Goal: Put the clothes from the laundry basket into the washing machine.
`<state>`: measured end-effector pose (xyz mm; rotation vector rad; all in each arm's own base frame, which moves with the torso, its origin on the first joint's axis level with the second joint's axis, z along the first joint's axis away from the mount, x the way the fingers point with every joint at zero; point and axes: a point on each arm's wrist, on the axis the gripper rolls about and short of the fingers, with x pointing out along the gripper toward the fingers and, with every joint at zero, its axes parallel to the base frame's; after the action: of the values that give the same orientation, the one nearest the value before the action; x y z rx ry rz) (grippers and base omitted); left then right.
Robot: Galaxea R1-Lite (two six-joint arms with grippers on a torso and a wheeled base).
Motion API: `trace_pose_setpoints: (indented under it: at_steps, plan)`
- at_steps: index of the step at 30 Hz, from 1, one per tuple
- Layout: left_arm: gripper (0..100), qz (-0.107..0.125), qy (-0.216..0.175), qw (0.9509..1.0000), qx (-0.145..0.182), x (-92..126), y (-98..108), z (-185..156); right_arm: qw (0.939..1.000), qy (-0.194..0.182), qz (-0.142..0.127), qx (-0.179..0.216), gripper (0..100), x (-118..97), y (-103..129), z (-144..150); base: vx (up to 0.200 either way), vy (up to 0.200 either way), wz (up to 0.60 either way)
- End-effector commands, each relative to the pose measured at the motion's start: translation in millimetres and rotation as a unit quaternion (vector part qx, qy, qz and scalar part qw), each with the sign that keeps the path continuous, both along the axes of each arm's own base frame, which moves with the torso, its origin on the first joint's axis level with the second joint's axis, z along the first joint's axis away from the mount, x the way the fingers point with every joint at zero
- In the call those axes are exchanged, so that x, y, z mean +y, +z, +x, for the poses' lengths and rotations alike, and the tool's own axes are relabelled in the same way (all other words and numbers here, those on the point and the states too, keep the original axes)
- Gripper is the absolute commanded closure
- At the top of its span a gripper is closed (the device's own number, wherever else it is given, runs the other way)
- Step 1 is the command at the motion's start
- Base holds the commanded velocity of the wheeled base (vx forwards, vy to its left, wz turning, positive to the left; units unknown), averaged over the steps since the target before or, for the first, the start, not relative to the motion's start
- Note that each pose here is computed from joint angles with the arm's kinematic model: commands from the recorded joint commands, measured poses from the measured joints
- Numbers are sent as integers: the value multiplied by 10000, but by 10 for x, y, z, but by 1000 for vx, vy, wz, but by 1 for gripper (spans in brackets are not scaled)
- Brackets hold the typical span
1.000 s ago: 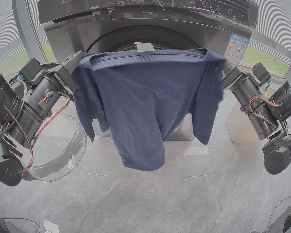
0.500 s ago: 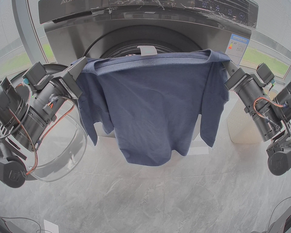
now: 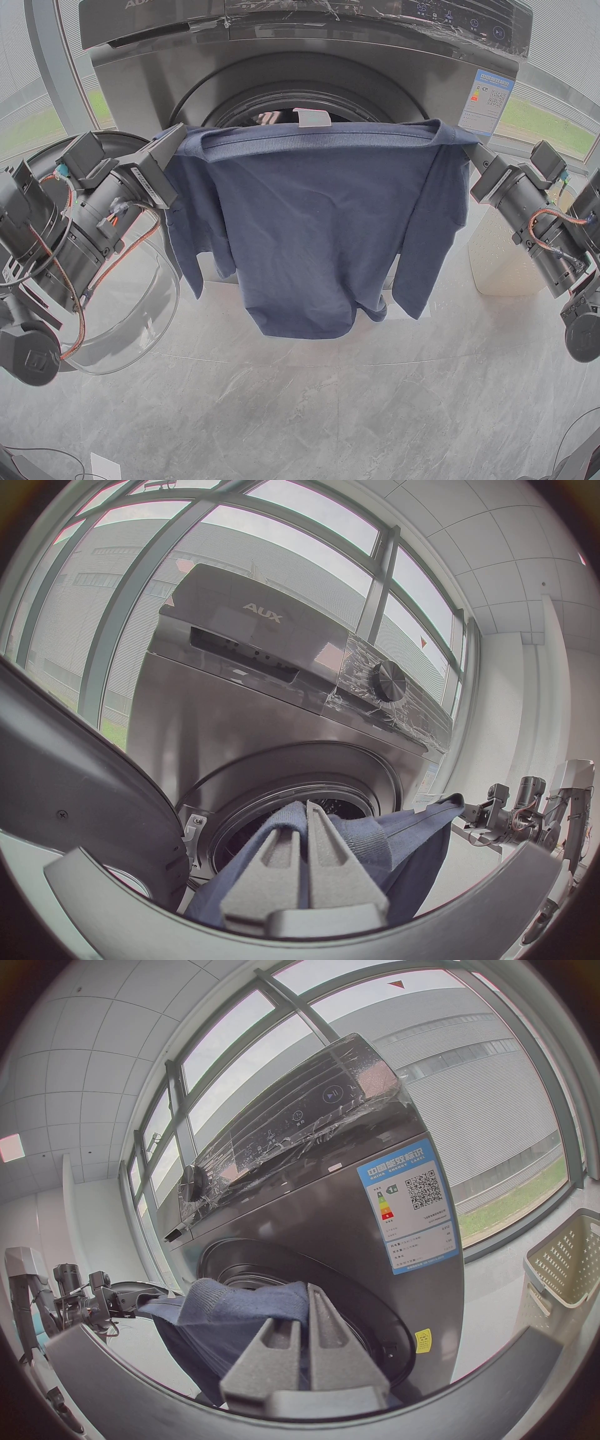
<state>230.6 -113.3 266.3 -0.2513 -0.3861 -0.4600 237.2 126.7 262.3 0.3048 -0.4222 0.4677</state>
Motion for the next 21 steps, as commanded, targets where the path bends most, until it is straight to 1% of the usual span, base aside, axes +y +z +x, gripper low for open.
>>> trace_pose_setpoints:
  at_steps: [1,4,6,7,9,11,12,13,16,17,19,21]
  plan:
    - [100,-9,9,10000,-2,-6,5,14,10000,-10,62,-72,100,-42,62,-67,0,0,0]
    - [100,-4,-97,10000,-5,-53,21,-1,10000,-9,69,-25,100,-19,47,-64,0,0,0]
    - [100,49,-349,9994,45,-175,0,-39,9999,-13,104,61,100,13,22,-56,0,0,0]
    - [100,91,-490,9987,92,-253,-24,-43,9999,49,87,139,100,63,-11,-49,0,0,0]
    - [100,187,-699,9972,178,-396,-61,-21,9990,182,1,412,100,182,-144,29,0,0,0]
    - [100,274,-898,9952,259,-514,-96,2,9967,255,-111,756,100,293,-326,164,0,0,0]
    - [100,324,-1026,9937,308,-591,-132,15,9945,293,-186,990,100,383,-471,282,0,0,0]
    - [100,352,-1137,9924,316,-646,-147,17,9932,346,-220,1094,100,463,-560,353,0,0,0]
    - [100,336,-1378,9896,232,-787,-116,49,9892,556,-377,1300,100,698,-792,479,0,0,0]
    - [100,325,-1385,9896,212,-795,-104,51,9888,578,-394,1318,100,716,-814,485,0,0,0]
    - [100,282,-1441,9891,120,-863,-58,82,9860,813,-479,1374,100,911,-924,467,0,0,0]
    - [100,247,-1508,9882,59,-908,-22,68,9850,916,-506,1371,100,1008,-965,473,0,0,0]
